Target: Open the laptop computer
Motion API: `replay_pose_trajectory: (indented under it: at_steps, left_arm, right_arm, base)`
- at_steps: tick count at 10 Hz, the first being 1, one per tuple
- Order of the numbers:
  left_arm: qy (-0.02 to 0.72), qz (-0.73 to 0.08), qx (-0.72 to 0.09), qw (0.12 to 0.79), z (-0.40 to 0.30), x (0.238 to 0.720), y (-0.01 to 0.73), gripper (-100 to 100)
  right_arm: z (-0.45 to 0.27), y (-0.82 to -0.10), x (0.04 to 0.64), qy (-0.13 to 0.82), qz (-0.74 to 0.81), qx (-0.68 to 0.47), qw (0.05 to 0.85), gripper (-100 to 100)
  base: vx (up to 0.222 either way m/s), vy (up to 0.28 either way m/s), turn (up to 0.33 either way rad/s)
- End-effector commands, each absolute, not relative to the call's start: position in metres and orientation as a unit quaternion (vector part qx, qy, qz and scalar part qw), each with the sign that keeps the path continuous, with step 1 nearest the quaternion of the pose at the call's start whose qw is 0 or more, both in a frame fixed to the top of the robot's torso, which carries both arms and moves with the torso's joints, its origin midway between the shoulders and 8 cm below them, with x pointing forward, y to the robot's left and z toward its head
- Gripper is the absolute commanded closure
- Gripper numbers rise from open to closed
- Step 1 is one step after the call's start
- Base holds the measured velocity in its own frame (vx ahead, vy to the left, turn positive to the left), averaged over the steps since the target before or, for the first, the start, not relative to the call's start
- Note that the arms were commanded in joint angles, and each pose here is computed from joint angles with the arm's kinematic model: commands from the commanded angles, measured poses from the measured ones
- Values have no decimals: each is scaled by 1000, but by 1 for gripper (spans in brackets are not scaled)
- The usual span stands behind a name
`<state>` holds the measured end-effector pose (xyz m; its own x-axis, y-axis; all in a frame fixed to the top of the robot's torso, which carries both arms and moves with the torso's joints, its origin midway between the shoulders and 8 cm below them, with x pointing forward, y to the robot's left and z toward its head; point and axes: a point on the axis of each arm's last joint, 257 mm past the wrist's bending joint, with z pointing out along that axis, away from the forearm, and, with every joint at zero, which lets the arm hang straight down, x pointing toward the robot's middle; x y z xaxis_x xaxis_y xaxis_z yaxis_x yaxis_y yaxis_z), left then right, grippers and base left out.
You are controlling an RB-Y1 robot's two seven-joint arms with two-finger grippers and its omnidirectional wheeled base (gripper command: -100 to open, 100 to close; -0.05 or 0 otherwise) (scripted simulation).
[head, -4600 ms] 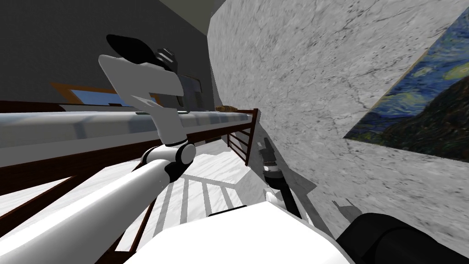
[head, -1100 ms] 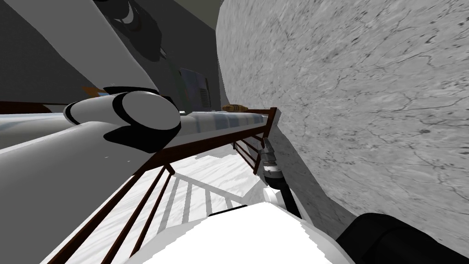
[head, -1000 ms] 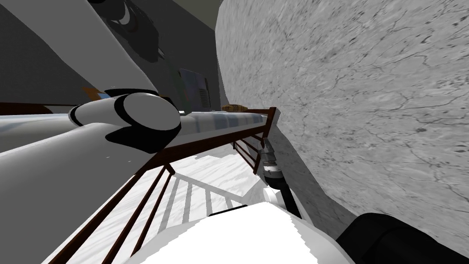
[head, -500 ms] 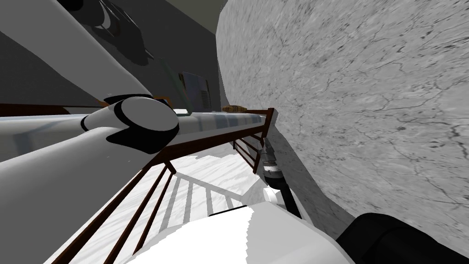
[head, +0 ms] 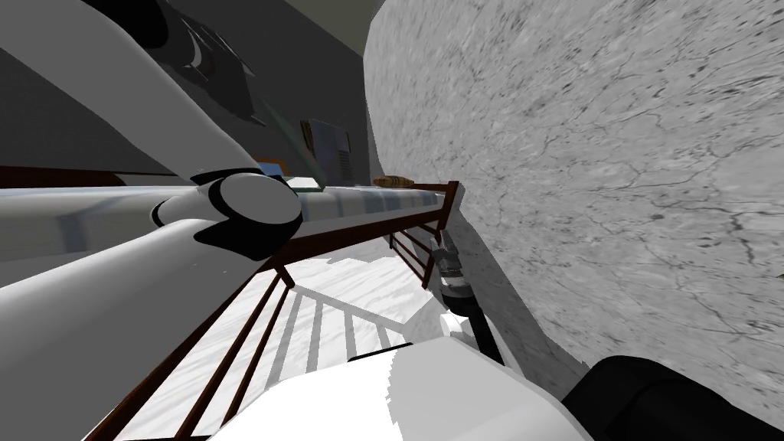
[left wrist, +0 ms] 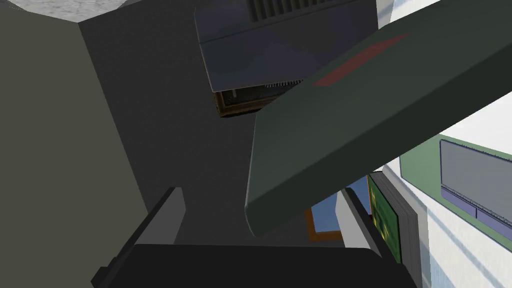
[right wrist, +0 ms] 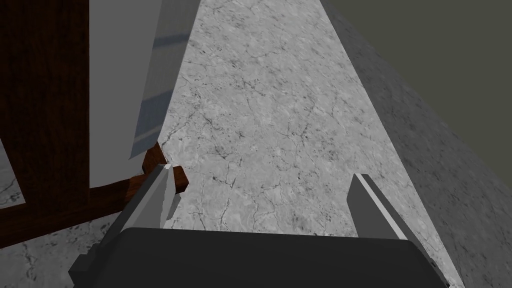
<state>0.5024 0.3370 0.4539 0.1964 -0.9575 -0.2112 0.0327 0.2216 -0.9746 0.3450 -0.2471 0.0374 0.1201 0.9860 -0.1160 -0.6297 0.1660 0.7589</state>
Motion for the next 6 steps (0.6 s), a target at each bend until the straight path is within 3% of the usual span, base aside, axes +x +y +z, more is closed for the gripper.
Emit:
replay_pose_trajectory:
  at_steps: [1,6]
  left_arm:
    - [491,-396,-458,626,453,513,327,-100]
    - [498,-385,-438,642,451,528,315,-100]
  right_arm:
    - [37,-247,345,318,582,280,694,0]
    - [37,-247,345,318,582,280,694,0]
  base:
    - [-56,-17,2]
    - [-46,-7,-3]
